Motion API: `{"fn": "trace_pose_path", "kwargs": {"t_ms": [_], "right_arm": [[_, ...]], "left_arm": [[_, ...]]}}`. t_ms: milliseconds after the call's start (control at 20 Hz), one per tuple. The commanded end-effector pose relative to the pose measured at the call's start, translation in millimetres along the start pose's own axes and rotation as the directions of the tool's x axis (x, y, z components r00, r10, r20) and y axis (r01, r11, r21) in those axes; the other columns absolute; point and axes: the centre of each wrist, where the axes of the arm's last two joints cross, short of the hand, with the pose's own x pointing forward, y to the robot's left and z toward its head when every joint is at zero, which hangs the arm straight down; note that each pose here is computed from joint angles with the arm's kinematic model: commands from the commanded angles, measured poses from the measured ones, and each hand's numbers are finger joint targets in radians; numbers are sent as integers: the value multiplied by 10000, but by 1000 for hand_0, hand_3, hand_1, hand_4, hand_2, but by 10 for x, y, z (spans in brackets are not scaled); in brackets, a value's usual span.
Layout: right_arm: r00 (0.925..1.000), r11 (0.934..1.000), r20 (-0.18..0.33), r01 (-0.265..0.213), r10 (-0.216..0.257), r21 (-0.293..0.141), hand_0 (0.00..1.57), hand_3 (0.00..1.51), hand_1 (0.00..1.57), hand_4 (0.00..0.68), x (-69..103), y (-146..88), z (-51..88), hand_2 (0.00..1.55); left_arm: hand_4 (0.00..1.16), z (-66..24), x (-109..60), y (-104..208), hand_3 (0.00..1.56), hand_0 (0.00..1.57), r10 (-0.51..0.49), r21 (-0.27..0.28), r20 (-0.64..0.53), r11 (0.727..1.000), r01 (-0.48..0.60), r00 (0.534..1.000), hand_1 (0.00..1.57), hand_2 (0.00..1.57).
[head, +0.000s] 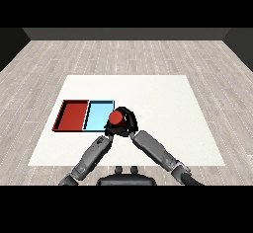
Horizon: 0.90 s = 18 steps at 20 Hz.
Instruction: Pick the red can and put it in the red box
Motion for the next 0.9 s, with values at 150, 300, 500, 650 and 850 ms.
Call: {"fn": "trace_pose_path", "kwargs": {"t_ms": [150, 300, 500, 650, 850], "right_arm": [[9994, 9993, 29, 348, -349, 113, 1535, 1376, 1535, 606, 212, -143, 63, 1459], [9999, 9996, -5, 139, -139, 256, 1471, 1378, 1471, 609, 57, 126, 181, 1447], [9991, 9991, -8, 419, -419, 27, 1442, 1378, 1442, 624, 66, 128, 127, 1442], [9938, 9937, 15, 1114, -1114, -114, 1324, 1254, 1324, 123, 101, 91, 43, 1316], [9999, 9997, -103, -91, 94, 233, 0, 0, 0, 0, 115, 4, 40, 0]], "left_arm": [[912, -174, 73, -11, 1410, 1550, -568, 974, -141, 9936, 579, 9983, 1550, 1505], [1000, -130, -84, -29, 1409, 1571, -626, 1462, 214, 9875, 588, 9978, 1571, 1517], [908, -33, -9, -111, 1409, 1571, -784, 1670, 620, 9837, 671, 9950, 1571, 1522], [1080, -210, 180, -120, 1436, 1571, -722, 1599, 546, 9851, 627, 9959, 1571, 1527], [1118, -97, 126, -58, 1455, 1571, -839, 1685, 694, 9831, 712, 9941, 1571, 1529]]}}
